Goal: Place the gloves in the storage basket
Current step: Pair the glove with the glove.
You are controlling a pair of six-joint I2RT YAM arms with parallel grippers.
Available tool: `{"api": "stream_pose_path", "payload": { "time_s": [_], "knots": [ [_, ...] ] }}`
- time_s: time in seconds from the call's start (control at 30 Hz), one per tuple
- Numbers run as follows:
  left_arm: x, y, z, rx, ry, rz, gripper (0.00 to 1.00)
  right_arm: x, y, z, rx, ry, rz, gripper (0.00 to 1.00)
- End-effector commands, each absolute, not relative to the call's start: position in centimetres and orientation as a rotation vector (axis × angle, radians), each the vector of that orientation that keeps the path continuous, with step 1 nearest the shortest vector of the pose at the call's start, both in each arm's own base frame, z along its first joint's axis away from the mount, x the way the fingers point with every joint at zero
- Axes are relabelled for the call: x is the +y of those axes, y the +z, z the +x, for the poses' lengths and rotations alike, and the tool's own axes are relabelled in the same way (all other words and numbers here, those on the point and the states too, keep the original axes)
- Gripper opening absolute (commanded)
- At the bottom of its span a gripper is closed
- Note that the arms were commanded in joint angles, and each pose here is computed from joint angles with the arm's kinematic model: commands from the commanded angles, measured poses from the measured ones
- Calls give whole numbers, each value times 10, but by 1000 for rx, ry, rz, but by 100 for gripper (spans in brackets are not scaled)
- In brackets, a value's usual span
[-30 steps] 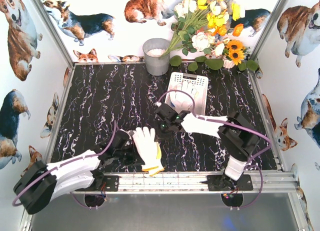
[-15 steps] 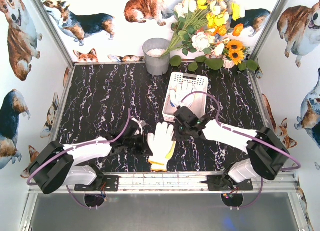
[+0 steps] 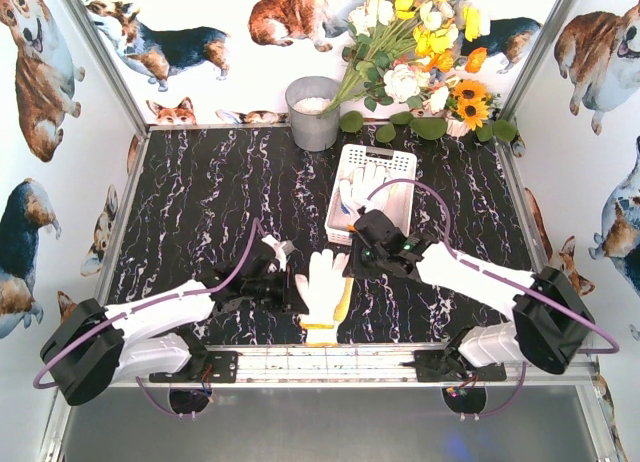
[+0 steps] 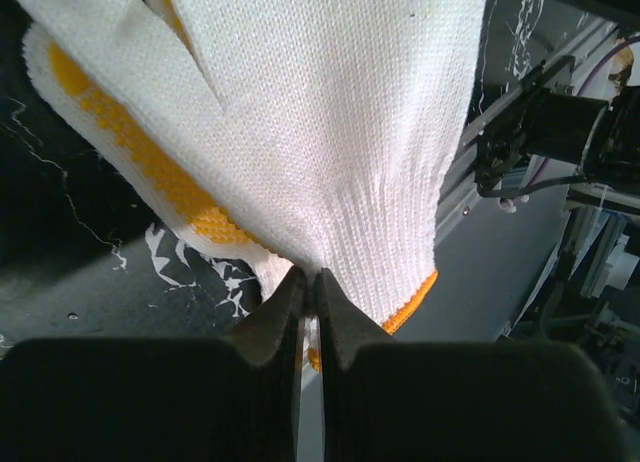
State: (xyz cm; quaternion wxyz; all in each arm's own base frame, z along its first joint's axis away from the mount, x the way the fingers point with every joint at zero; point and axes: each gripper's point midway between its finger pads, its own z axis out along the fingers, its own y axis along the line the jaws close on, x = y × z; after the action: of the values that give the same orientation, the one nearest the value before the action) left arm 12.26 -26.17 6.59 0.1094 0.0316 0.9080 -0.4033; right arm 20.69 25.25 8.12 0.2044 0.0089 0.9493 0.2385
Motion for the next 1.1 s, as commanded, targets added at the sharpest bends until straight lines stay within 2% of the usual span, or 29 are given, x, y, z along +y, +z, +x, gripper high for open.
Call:
{"api": "stream_pose_path", "payload": {
  "time_s": [0.0, 0.3, 0.57, 1.07],
  "knots": [
    [-265, 72, 111, 2677, -1214, 133, 0, 257, 102, 209, 2559, 733, 20, 0],
    [-271, 81, 103, 2647, -1231, 170, 0, 255, 102, 202, 2547, 749, 1, 0],
    [-270, 63, 93, 2693, -1173, 161, 0, 261, 79, 202, 2581, 751, -9, 0],
    [-266, 42, 100, 2701, -1082, 114, 0, 269, 75, 215, 2551, 739, -32, 0]
  ]
}}
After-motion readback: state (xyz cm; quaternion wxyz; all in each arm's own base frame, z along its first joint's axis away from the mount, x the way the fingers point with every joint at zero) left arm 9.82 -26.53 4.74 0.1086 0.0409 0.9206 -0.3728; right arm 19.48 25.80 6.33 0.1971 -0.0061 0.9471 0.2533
